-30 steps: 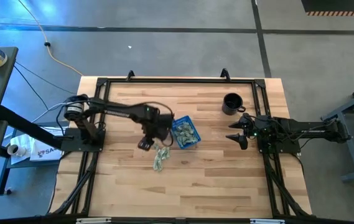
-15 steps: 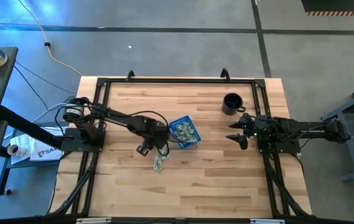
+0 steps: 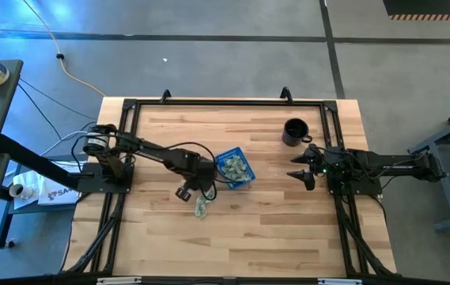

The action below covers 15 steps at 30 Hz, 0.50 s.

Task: Pick and place Stevia / Truvia into bins
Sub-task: Put the stevia packet into the basket

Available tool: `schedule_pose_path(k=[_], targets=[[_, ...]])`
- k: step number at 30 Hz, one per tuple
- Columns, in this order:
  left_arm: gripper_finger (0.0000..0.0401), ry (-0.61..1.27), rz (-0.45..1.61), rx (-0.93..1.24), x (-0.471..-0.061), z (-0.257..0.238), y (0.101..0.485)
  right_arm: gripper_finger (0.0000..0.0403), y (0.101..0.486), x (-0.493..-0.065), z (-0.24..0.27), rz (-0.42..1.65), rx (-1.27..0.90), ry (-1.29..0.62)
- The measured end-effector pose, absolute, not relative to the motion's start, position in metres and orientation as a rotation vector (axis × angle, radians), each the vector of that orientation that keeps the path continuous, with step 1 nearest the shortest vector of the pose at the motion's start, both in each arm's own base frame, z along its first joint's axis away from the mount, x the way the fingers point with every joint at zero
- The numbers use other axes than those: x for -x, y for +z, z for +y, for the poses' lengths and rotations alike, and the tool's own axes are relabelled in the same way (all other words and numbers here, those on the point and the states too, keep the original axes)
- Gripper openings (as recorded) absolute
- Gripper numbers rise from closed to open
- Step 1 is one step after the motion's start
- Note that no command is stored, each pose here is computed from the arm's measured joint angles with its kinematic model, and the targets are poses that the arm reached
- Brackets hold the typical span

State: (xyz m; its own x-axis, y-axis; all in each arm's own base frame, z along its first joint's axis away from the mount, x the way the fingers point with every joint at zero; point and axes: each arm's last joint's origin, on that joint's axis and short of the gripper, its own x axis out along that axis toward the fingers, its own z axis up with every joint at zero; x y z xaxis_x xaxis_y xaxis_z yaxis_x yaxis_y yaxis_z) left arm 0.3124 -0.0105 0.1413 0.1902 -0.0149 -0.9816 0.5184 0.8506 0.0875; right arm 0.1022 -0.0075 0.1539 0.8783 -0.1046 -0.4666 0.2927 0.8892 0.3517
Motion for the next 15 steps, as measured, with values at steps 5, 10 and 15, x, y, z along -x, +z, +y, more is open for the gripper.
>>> schedule_pose_path(k=[5,10,15], targets=[[0.0022,-0.277,1.405,-0.550,-0.317,-0.006,0.170,0.0307,0.154,-0.102,-0.008,0.454,-0.429,-0.214],[0.0054,-0.149,1.260,-0.603,-0.337,0.001,0.222,0.0307,0.154,-0.102,-0.008,0.454,-0.429,-0.214],[0.0059,-0.128,0.965,-0.556,-0.368,0.021,0.248,0.0307,0.154,-0.102,-0.008,0.454,-0.429,-0.214]])
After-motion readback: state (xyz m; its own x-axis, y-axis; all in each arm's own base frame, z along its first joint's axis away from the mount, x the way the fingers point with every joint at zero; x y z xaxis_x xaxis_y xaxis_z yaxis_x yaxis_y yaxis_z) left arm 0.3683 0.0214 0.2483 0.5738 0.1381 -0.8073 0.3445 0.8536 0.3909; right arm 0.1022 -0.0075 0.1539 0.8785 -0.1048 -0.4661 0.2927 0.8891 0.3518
